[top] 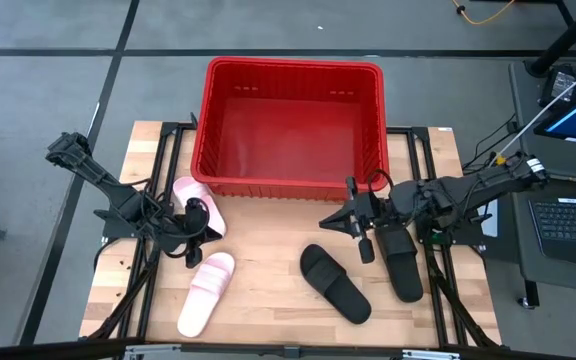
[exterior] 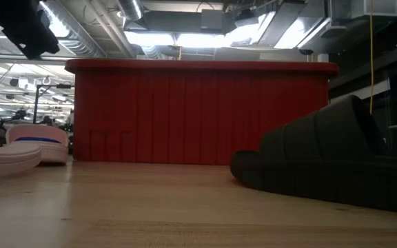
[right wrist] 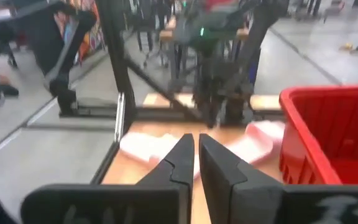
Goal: Pick and place slides into bin
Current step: Put the left black slide into the red bin
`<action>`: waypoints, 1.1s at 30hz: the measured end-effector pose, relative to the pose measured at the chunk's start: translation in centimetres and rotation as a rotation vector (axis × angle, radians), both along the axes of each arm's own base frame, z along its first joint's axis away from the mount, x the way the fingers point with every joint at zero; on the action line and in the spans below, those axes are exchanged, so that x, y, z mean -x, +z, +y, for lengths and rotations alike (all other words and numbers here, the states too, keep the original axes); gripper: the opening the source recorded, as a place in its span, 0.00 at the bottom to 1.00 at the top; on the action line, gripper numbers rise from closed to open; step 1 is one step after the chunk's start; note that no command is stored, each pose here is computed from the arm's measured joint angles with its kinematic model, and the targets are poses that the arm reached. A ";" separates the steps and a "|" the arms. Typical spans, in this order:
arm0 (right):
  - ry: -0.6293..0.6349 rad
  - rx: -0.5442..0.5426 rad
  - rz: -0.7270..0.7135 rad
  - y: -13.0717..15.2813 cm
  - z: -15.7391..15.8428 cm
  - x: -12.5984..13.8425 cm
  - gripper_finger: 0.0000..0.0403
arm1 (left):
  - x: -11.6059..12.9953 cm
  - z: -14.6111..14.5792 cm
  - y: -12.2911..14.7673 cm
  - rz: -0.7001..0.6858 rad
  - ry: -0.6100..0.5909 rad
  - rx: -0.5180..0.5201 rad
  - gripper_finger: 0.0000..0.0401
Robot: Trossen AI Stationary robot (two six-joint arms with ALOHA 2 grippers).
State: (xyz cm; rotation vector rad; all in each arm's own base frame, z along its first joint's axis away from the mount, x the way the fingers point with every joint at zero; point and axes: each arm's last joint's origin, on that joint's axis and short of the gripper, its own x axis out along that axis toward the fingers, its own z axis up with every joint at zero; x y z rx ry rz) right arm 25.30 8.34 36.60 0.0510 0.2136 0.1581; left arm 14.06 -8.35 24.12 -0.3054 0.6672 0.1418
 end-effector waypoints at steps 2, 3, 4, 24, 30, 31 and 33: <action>0.027 0.007 0.071 0.4 0.3 0.4 0.03 | 0.0 0.0 0.0 -0.005 -0.012 -0.009 0.01; 0.040 -0.007 0.111 0.7 0.4 0.7 0.02 | 0.0 0.0 0.1 -0.005 -0.018 -0.016 0.01; 0.041 -0.031 0.153 1.1 0.5 1.0 0.01 | 0.0 0.0 0.0 -0.005 -0.022 -0.021 0.01; -0.076 -0.170 0.799 1.8 5.6 2.4 0.01 | -1.8 -1.1 3.5 -0.380 -0.137 -0.137 0.00; -0.078 -0.124 0.856 0.5 6.8 1.6 0.02 | -2.2 -1.4 5.3 -0.552 -0.188 -0.232 0.01; -0.084 -0.107 0.876 0.2 6.8 1.5 0.02 | -2.2 -1.4 5.5 -0.571 -0.192 -0.245 0.00; -0.108 -0.073 0.905 -0.4 6.8 1.3 0.02 | -2.3 -1.4 5.8 -0.596 -0.199 -0.269 0.00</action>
